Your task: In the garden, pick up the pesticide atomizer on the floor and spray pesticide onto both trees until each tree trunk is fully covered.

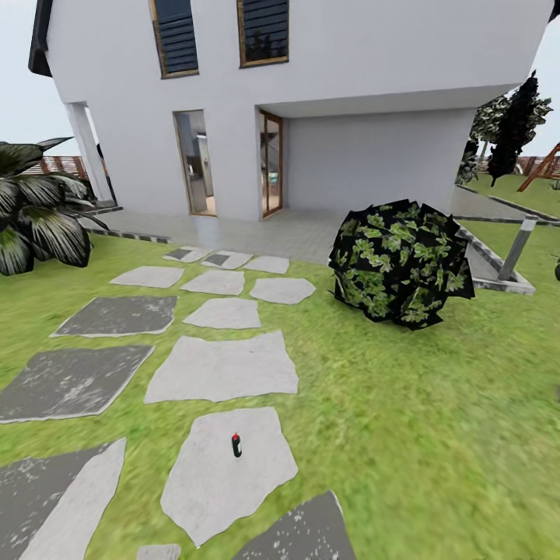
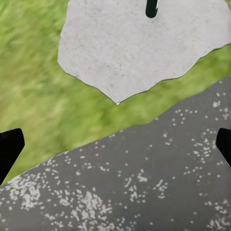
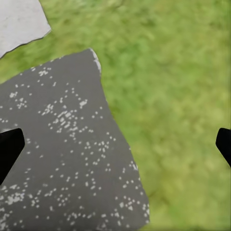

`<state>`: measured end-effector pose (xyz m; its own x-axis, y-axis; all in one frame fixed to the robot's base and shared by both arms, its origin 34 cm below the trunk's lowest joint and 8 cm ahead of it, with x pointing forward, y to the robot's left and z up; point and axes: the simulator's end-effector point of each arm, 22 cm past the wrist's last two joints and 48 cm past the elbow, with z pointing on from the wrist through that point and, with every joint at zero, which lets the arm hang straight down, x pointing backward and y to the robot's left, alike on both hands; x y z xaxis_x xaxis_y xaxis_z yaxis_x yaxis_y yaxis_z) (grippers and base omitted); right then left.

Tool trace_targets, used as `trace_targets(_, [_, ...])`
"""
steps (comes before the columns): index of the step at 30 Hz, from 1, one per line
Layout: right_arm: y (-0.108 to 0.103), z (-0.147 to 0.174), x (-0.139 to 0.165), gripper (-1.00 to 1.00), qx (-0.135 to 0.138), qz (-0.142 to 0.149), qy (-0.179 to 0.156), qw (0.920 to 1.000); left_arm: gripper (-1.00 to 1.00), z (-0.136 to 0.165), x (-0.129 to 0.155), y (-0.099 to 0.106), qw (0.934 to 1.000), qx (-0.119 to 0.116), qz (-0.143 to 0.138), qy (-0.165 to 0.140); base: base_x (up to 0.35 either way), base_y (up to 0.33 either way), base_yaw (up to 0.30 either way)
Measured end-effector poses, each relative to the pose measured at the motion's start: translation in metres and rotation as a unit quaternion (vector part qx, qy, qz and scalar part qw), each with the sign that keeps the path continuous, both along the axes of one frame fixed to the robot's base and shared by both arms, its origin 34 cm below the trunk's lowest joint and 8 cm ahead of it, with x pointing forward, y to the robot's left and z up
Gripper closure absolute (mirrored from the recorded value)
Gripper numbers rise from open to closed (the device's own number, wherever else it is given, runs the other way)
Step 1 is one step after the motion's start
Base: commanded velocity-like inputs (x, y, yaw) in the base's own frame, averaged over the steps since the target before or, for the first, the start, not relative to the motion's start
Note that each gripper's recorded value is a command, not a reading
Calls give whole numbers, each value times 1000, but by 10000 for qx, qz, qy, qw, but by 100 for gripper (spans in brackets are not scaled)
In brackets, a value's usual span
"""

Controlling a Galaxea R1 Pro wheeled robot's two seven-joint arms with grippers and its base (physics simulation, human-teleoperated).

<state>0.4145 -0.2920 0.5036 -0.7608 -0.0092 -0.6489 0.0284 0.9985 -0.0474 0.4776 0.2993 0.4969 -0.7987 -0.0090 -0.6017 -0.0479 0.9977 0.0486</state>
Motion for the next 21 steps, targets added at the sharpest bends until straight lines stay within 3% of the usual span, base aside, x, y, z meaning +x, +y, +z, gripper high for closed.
trace_targets(11, [1,-19,-1,-100,13,14,-9,10000,-100,-11,18,-11,9999,-43,-62,-119,0,0,-1])
trace_targets(14, [1,-24,0,-100,14,12,-24,10000,-100,2,52,-11,9993,-33,-99,-369,0,0,0])
trace_targets(21, [0,-22,5,-100,3,14,-84,10000,-100,4,65,-9,9998,-41,-112,-171,0,0,0])
